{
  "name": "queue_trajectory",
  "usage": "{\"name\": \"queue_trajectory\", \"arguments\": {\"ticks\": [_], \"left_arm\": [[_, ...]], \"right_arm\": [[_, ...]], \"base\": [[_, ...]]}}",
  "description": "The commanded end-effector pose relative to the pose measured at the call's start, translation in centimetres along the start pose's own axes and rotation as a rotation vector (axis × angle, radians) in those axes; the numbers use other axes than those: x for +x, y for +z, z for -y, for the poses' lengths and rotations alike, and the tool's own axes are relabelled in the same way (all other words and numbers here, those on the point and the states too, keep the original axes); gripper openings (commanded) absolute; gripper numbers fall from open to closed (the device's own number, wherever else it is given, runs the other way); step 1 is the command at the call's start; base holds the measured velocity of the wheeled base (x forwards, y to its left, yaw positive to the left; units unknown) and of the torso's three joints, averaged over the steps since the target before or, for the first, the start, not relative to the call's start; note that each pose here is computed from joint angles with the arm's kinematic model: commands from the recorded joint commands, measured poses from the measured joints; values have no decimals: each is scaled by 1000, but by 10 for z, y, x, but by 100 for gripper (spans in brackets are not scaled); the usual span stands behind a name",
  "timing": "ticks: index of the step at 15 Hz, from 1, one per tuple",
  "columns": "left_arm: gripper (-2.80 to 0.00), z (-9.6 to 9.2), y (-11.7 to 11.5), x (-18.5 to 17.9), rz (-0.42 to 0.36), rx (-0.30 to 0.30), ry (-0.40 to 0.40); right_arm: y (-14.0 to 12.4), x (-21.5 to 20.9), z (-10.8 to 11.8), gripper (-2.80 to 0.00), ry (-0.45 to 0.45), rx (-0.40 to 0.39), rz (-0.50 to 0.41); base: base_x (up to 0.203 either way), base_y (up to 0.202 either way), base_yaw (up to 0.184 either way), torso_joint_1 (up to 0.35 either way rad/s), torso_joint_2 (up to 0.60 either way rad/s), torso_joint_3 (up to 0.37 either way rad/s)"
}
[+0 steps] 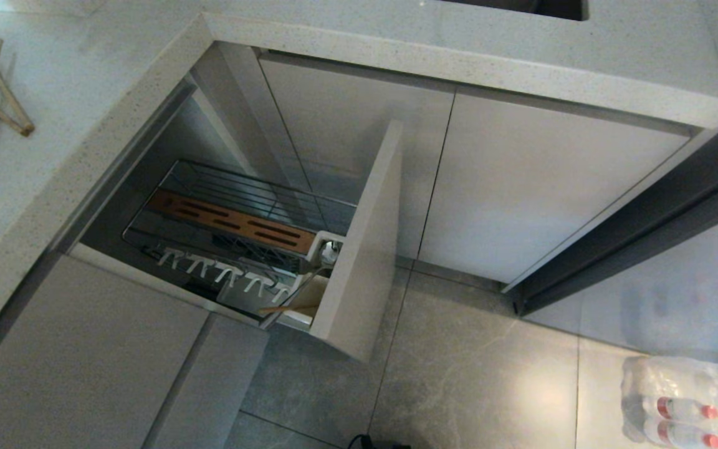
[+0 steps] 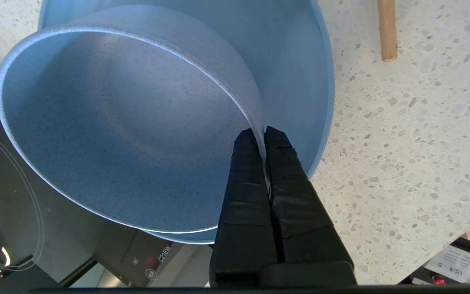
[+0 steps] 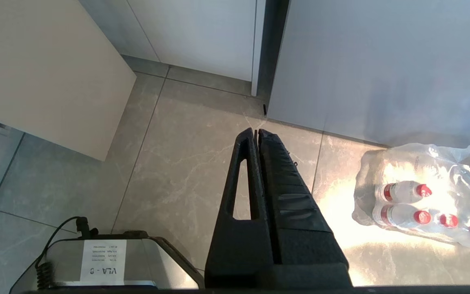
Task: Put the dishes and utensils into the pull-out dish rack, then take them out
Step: Take the bowl out of the cupboard, then take the fork out of the cupboard
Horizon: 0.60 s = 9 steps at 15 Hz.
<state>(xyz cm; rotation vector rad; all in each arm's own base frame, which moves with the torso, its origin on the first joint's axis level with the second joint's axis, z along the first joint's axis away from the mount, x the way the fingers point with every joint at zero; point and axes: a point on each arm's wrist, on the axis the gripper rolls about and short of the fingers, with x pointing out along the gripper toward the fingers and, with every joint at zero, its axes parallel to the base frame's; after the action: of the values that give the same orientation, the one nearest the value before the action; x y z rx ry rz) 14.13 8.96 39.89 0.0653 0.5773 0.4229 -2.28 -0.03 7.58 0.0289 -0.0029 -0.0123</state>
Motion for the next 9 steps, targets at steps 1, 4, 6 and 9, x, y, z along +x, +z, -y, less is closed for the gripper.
{"name": "queue_trajectory", "arguments": {"ticks": [1, 4, 6, 9], "left_arm": [[-280, 0, 0, 5, -19, 0, -5], [-280, -1, 0, 11, -36, -3, -13], [-280, -3, 1, 19, -52, -12, -23], [-280, -4, 1, 22, -54, -16, -40]], "right_arm": [[0, 0, 0, -280, 0, 0, -1], [0, 0, 0, -280, 0, 0, -1], [0, 0, 0, -280, 0, 0, -1], [0, 0, 0, -280, 0, 0, -1]], "base": [[0, 0, 0, 0, 0, 0], [0, 0, 0, 0, 0, 0], [0, 0, 0, 0, 0, 0], [0, 0, 0, 0, 0, 0]]}}
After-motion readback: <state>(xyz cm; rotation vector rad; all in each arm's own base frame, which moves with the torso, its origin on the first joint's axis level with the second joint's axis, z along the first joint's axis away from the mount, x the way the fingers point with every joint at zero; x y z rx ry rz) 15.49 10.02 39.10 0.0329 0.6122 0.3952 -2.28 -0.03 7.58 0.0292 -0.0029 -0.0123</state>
